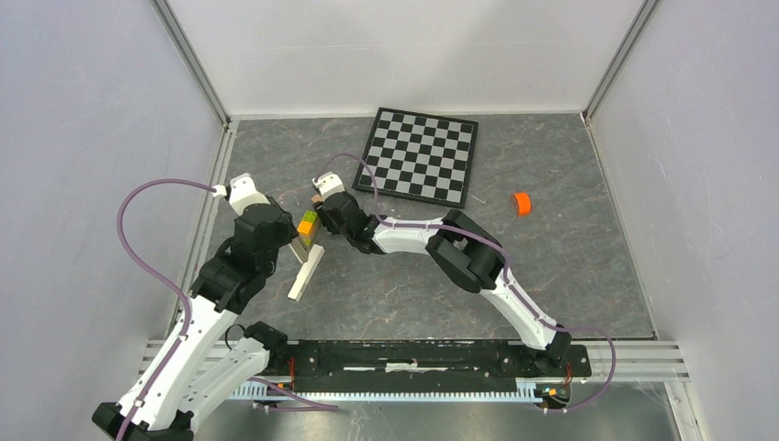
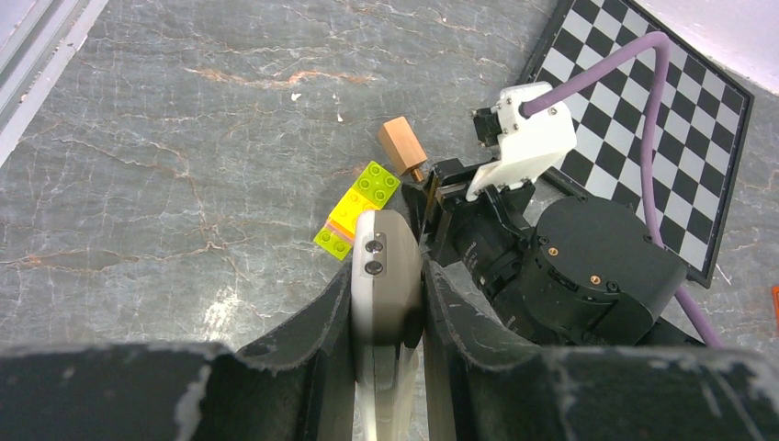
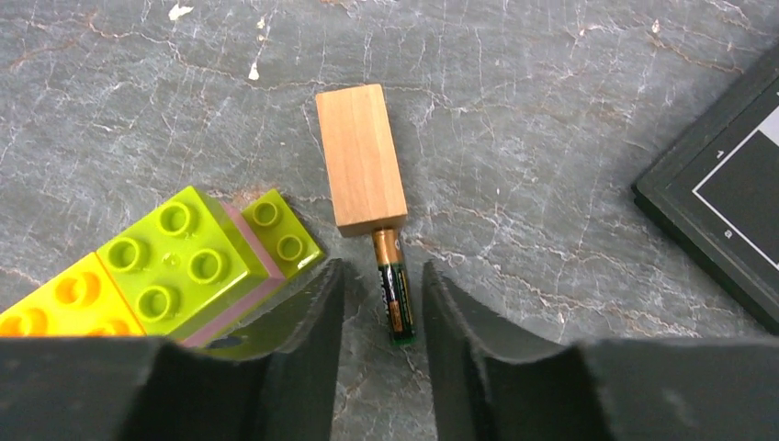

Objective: Load the batteries into the remote control

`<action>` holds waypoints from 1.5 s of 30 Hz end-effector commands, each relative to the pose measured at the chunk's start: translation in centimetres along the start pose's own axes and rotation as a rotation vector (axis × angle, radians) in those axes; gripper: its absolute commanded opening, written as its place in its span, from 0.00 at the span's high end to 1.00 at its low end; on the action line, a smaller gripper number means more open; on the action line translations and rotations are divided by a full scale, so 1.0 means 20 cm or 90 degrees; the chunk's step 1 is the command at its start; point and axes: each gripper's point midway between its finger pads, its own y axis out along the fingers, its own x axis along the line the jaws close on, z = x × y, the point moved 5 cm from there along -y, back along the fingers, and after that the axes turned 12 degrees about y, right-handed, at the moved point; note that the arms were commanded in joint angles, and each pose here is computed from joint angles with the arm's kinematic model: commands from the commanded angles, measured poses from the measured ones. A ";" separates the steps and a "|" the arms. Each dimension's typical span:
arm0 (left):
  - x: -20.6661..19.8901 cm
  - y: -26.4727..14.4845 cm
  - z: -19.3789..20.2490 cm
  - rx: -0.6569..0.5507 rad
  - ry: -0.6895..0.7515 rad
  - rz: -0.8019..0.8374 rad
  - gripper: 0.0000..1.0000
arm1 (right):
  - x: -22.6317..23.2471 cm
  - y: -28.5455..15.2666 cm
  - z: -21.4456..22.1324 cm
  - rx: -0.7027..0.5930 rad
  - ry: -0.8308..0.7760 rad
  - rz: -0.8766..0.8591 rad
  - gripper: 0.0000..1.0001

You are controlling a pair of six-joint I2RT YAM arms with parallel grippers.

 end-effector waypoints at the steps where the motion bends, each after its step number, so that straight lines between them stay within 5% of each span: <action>1: -0.02 -0.03 -0.10 -0.034 -0.007 0.014 0.98 | -0.10 0.05 0.24 0.088 -0.065 0.033 0.66; 7: -0.05 -0.02 -0.10 -0.040 -0.003 0.046 0.98 | -0.18 -0.06 0.21 0.108 -0.080 0.084 0.85; 14: -0.25 -0.03 -0.07 -0.035 0.040 0.238 0.98 | -0.30 -0.46 0.19 0.180 -0.105 0.068 0.87; 24: -0.51 -0.09 0.03 -0.007 0.043 0.522 0.98 | -0.54 -1.06 0.46 0.353 -0.061 0.099 0.88; 37: -0.54 -0.08 0.06 -0.001 0.025 0.541 0.98 | -0.61 -1.19 0.54 0.455 -0.102 0.121 0.68; 45: -0.54 -0.08 0.06 0.001 0.027 0.540 0.98 | -0.58 -1.18 0.57 0.493 -0.122 0.090 0.75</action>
